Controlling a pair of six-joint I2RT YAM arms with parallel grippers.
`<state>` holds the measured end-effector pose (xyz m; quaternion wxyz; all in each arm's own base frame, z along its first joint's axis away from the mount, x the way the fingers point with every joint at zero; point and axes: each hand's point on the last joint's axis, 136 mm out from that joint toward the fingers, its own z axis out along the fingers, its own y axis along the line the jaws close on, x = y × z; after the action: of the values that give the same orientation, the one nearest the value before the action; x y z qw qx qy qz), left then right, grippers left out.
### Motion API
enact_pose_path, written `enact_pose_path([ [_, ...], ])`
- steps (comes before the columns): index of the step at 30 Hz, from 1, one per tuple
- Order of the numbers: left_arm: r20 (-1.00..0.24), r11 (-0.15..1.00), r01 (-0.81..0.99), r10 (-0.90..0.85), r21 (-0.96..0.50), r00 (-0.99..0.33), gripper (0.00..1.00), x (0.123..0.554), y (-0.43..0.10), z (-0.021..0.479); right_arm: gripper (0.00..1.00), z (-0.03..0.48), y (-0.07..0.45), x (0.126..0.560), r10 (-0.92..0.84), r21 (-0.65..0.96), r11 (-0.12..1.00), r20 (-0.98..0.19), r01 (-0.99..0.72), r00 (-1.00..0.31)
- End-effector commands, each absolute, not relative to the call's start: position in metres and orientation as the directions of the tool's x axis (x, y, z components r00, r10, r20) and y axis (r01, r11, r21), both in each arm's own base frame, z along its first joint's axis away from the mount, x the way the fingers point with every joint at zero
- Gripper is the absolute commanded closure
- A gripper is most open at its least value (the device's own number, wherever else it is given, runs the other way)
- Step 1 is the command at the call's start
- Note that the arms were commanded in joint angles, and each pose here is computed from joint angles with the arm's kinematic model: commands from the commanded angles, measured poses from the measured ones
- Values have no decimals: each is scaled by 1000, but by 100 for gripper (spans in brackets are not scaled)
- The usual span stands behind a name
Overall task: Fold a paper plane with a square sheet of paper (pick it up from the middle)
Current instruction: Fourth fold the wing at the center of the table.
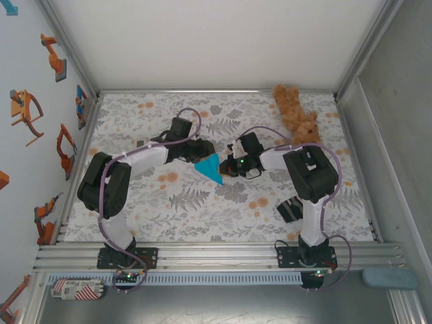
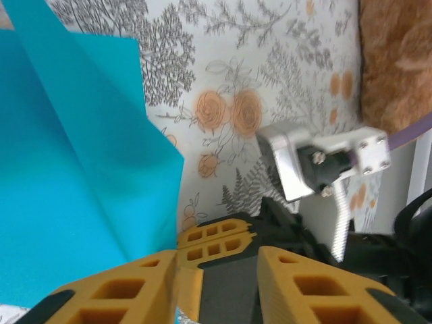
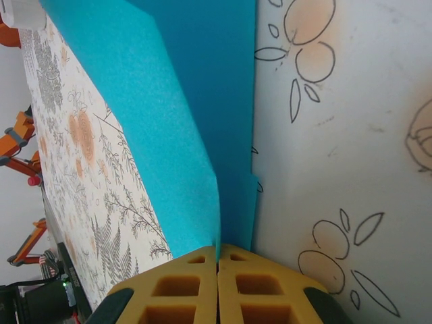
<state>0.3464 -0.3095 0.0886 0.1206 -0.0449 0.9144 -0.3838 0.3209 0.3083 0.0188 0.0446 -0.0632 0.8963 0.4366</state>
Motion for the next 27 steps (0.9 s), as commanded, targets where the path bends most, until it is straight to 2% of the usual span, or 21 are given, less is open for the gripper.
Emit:
enact_pose_path([
  [1,-196,624,62,-147,-779,-970,71,349,-327,92,93,-28,288,301,-73,698,713,-18,-65,-997],
  [6,-163,646,30,-147,-763,-976,79,349,-326,70,93,-30,286,301,-70,693,718,-17,-63,-997],
  [15,-132,657,3,-147,-754,-980,82,349,-321,46,93,-30,284,301,-66,692,719,-14,-58,-998],
  [27,-127,543,-5,-206,-840,-970,81,356,-317,43,93,-32,283,300,-67,687,725,-10,-56,-998],
])
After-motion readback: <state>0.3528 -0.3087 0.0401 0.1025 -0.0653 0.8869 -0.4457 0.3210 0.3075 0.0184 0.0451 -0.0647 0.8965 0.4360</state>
